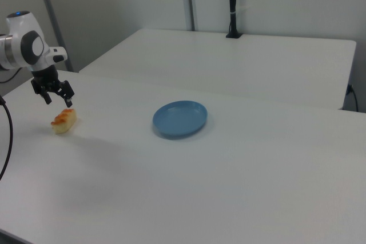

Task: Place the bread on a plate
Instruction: 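Move the open gripper over the orange-glazed bread roll and lower it, then close the gripper on the bread roll and lift it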

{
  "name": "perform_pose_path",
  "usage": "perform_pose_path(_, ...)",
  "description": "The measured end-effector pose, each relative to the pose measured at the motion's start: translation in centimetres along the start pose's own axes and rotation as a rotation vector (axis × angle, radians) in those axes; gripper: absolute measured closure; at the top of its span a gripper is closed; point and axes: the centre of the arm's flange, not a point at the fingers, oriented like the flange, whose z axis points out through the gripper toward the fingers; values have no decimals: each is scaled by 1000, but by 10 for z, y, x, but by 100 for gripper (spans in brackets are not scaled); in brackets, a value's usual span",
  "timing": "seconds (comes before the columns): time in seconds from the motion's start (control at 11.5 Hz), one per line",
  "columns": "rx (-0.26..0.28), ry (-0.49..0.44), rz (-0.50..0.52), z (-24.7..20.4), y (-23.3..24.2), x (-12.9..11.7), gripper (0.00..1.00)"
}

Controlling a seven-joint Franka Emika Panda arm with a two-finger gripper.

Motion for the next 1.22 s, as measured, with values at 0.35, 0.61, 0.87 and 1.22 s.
perform_pose_path(0.35,-7,-25,-32,29,-27,-9,0)
perform_pose_path(0.61,-17,-37,-43,52,-31,-10,0)
perform_pose_path(0.87,-35,-48,-52,70,-31,-11,0)
perform_pose_path(1.22,-47,-52,-58,76,-31,-11,15)
